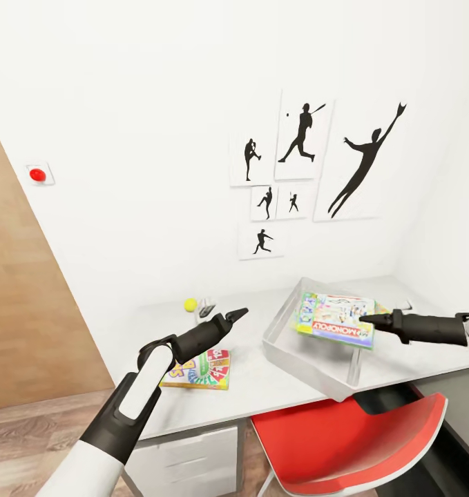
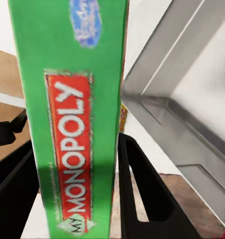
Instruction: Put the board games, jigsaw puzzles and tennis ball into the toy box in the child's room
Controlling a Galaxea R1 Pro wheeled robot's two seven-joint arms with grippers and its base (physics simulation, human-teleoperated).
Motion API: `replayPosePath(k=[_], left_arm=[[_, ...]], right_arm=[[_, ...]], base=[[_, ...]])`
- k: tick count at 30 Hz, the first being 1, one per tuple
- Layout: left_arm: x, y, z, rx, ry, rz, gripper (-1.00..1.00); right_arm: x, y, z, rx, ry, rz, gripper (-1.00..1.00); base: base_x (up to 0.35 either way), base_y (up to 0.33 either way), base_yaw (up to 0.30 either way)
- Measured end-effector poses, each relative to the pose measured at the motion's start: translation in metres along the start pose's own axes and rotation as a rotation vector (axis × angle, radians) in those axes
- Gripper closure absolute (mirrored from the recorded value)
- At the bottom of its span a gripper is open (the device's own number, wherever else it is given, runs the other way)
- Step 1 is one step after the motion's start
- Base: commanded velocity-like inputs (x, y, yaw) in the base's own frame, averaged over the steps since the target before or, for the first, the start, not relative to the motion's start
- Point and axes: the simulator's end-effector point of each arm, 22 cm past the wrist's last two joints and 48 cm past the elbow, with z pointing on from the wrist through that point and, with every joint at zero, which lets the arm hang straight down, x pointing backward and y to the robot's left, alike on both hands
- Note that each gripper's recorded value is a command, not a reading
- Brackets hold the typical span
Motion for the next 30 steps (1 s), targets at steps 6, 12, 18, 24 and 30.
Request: replayPosePath(k=[6,12,18,24,30], left_arm=[[0.001,0.004,0.001,-0.009,0.004,-0.006,-1.00],[0.001,0.006,0.003,-0.015,0.008,-0.008,-1.00],[0.001,0.008,0.004,-0.018,0.010,-0.010,-1.00],[0.001,0.007,0.005,-0.010,0.009,-0.016,-1.00],[0.001,0.006,0.004,-0.005,0.008,-0.019,-1.00]], right_arm=[[0.005,0.031,0.014,-0.137,0.042,0.090,1.00],[0.008,0.039,0.033,-0.163,0.057,0.131,1.00],[0.003,0.023,0.041,-0.094,0.049,0.152,1.00],[0.000,-0.002,0.047,-0.028,0.031,0.210,1.00],[-0.010,-0.019,0.041,0.010,-0.004,0.258,1.00]], base=[[0.000,0.000,0.000],[0.000,0.000,0.000],[0.000,0.000,0.000],[0.000,0.000,0.000],[0.000,0.000,0.000]])
